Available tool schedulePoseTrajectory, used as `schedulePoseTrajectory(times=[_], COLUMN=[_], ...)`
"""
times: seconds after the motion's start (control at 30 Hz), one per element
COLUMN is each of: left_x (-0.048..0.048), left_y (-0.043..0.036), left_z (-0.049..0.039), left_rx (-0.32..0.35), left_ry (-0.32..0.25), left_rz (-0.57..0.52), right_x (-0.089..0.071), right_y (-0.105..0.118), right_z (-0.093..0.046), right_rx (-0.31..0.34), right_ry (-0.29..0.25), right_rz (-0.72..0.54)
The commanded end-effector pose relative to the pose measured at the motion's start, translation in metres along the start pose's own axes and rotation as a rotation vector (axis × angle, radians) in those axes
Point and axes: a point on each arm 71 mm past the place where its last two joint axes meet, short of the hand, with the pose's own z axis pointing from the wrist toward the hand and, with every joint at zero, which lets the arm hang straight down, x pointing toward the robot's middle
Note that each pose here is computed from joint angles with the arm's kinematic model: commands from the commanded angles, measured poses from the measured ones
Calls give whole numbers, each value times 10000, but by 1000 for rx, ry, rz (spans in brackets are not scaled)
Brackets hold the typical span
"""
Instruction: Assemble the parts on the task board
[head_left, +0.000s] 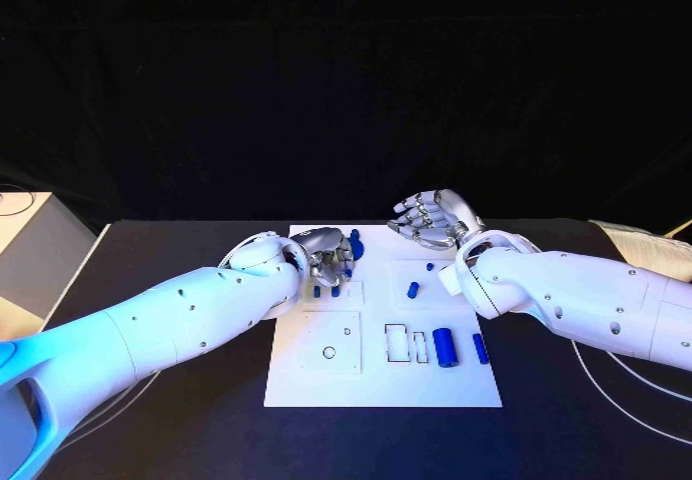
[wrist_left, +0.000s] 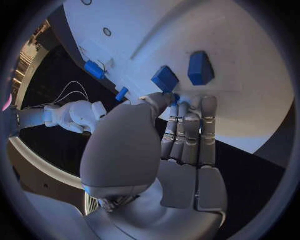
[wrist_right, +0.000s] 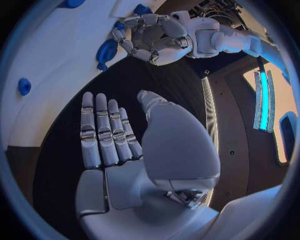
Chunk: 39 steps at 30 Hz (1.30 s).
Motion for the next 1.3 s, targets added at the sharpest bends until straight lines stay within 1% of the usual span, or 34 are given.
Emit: schedulePoseTrajectory(times=[0.03,0.3,0.47,0.77,1.07,1.17,1.3], left_x=[22,42,41,19,-25,-38,-53], left_y=[-17,-22,-35,-49,-45,-34,3], left_z=[12,25,28,30,16,3,-25], left_rx=[-3,-11,-3,20,39,39,28], left_ry=[22,42,37,6,-49,-62,-66], left_rz=[6,7,0,-16,-45,-64,-109], right_x=[17,22,25,26,25,25,24], right_y=[22,26,28,28,26,26,25], right_z=[0,-1,-1,0,1,1,1], right_rx=[-19,-20,-20,-20,-20,-19,-19], right_ry=[13,15,16,17,17,18,18], right_rz=[1,2,2,2,2,2,2])
